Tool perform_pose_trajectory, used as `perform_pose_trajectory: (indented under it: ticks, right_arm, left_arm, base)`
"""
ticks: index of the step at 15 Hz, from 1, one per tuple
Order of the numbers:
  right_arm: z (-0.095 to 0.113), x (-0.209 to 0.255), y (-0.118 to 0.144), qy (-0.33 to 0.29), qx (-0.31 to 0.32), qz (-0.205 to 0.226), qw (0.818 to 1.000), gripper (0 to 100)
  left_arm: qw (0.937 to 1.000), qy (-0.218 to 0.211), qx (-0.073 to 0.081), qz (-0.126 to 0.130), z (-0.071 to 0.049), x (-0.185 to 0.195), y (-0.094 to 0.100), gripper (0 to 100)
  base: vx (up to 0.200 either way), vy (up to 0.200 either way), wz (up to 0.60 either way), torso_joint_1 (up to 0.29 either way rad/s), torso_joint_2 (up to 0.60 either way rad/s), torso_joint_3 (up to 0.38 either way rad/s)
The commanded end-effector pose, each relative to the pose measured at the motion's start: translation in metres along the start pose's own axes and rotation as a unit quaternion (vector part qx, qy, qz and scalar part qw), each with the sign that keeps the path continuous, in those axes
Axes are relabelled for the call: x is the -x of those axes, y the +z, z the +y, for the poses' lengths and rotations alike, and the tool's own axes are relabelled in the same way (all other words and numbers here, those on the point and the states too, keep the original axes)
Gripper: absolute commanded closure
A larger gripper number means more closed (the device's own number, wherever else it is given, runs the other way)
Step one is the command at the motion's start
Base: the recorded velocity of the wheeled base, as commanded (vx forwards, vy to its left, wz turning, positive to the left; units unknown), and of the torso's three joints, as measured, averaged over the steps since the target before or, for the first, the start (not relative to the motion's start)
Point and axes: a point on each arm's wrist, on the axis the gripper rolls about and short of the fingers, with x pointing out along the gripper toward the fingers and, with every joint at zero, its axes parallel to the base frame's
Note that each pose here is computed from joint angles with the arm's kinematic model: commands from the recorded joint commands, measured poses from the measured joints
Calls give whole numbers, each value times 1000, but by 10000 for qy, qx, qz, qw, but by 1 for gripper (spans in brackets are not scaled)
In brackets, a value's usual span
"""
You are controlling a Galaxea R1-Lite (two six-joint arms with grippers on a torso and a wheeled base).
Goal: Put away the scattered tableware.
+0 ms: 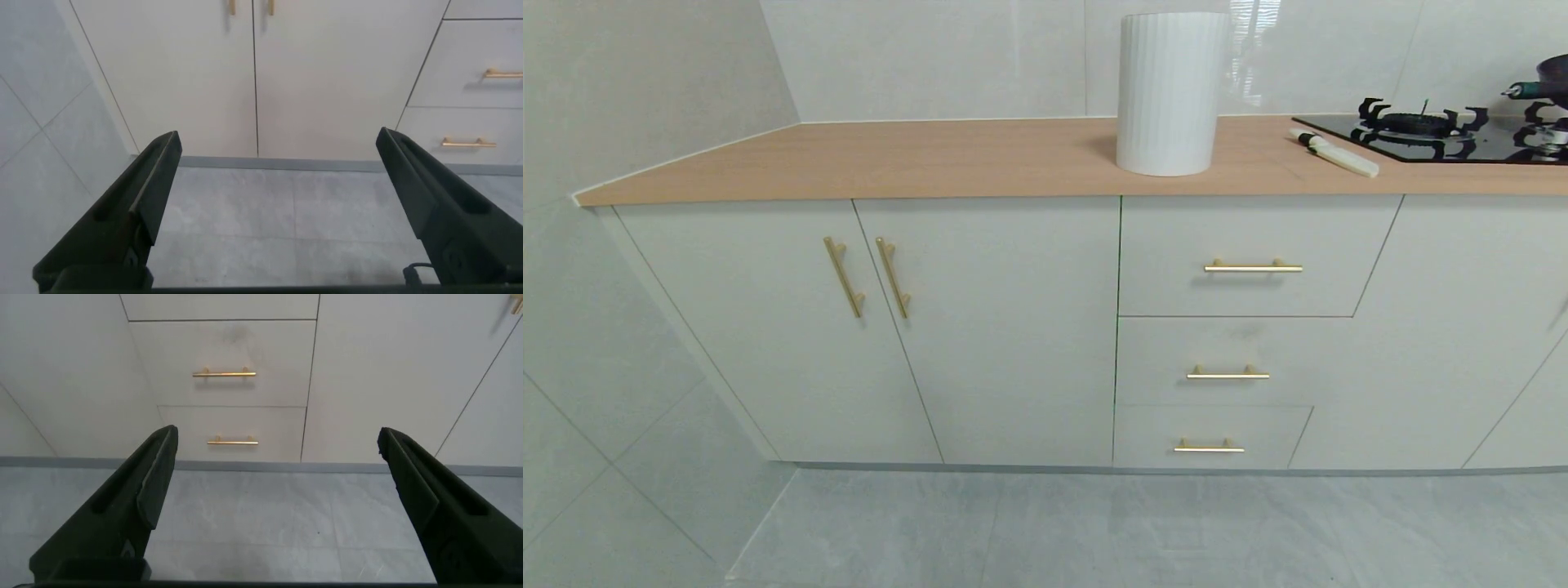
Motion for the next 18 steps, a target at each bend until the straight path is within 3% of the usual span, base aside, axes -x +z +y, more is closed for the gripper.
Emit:
perform_pose_trajectory:
  ticks: [1,13,16,18]
  right_arm:
    - [0,0,0,2,-1,18,10000,0]
    - [0,0,0,2,-9,18,10000,0]
    - [0,0,0,2,-9,18,10000,0]
    - [0,0,0,2,-1,18,10000,0]
  left_arm:
    - [10000,9,7,6,0,0,0,0]
    - [10000,1,14,6,0,0,0,0]
    - [10000,1,14,6,0,0,0,0]
    - [10000,1,14,6,0,0,0,0]
  base:
    - [200,0,0,2,2,-7]
    - [200,0,0,2,1,4]
    - [0,0,0,0,0,0]
    - [0,0,-600,5,-2,0]
